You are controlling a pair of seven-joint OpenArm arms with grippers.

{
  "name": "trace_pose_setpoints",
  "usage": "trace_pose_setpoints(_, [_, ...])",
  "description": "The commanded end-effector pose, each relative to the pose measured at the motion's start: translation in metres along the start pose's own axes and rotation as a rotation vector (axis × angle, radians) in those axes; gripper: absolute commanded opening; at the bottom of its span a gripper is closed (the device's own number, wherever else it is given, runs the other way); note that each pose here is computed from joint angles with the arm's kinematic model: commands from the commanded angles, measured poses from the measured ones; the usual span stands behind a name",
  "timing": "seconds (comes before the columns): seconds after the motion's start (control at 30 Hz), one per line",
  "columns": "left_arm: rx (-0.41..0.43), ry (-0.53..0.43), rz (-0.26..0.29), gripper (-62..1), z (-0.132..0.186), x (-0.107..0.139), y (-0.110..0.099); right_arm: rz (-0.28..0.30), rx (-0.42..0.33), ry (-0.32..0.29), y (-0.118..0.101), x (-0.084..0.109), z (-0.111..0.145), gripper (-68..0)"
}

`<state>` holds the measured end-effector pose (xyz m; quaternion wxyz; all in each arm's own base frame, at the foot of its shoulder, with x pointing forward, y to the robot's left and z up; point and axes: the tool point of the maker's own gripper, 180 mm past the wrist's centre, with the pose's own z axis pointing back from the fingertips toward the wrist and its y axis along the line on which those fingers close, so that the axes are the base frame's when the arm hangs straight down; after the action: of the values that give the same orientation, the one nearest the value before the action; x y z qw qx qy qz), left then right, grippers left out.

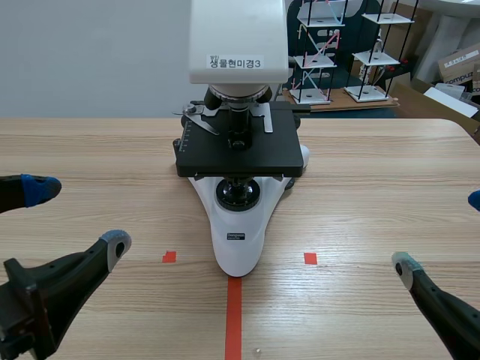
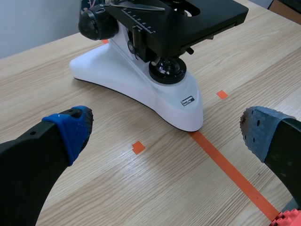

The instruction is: Return to the home posture

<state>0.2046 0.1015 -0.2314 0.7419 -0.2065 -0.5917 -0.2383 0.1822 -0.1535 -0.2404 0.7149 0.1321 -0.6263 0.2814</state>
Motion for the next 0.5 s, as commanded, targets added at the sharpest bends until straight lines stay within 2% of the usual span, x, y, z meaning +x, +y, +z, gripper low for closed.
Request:
trace_pose_setpoints(0.0, [-0.01,-0.044,0.0,1.4,-0.001,0.012,-0.004,-0.001,0.008,-0.019,0.0,0.008,-0.003,0.4])
trace_pose_setpoints(0.17, [-0.01,-0.044,0.0,1.4,-0.001,0.012,-0.004,0.003,0.007,-0.015,-0.001,0.009,-0.004,0.4])
trace_pose_setpoints(0.33, [-0.01,-0.044,0.0,1.4,-0.001,0.012,-0.004,0.018,-0.023,-0.038,-0.009,0.018,-0.003,0.4])
trace_pose_setpoints(0.47, [-0.01,-0.044,0.0,1.4,-0.001,0.012,-0.004,0.028,-0.02,-0.046,-0.008,0.023,-0.005,0.4])
